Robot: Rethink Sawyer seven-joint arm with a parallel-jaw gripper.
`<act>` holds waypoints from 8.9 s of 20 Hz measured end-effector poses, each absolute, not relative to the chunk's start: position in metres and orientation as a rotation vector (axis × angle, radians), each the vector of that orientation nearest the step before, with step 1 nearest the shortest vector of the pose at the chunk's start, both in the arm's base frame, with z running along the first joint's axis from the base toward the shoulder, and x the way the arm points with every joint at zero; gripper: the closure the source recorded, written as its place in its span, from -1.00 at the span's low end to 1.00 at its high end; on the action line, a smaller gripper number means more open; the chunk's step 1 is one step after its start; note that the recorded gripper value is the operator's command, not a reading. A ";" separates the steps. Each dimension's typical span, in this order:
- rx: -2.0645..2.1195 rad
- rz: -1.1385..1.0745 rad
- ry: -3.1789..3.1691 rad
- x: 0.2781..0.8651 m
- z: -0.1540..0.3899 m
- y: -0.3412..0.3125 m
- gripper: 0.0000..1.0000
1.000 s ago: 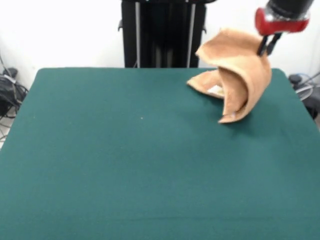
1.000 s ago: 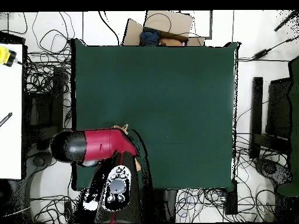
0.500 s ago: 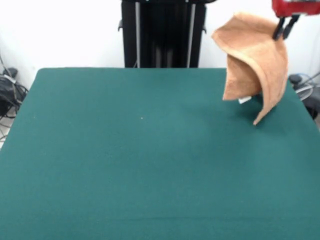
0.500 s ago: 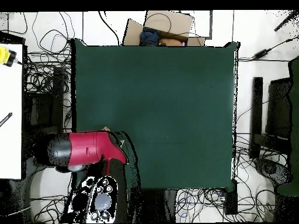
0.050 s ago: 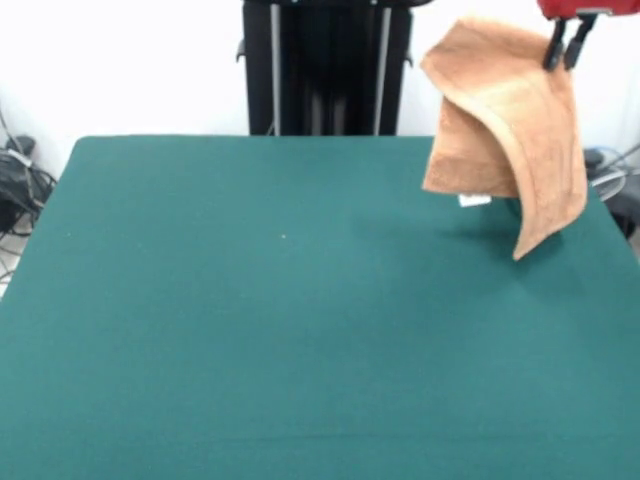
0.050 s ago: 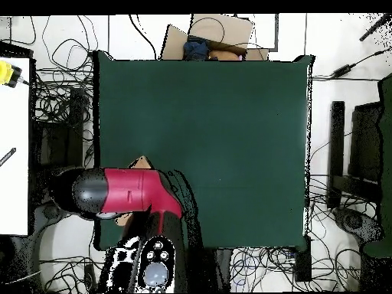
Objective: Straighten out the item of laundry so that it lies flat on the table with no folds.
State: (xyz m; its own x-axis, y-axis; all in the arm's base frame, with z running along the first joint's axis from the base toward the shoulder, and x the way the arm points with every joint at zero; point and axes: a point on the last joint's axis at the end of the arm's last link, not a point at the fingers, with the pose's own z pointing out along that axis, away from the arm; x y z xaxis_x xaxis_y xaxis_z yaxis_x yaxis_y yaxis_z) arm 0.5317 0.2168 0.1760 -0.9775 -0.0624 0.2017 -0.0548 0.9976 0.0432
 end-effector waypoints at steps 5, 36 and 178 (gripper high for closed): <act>0.043 -0.063 -2.937 0.538 0.183 0.201 1.00; -0.173 -0.173 -2.948 0.600 0.143 0.055 1.00; 0.076 -0.007 -3.085 0.702 0.244 0.131 1.00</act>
State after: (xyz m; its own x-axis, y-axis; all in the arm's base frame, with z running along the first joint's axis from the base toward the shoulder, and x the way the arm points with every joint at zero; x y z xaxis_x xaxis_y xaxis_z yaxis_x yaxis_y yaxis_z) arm 0.7020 0.1313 0.2439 -0.9972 -0.0496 0.0554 -0.0493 0.9988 0.0061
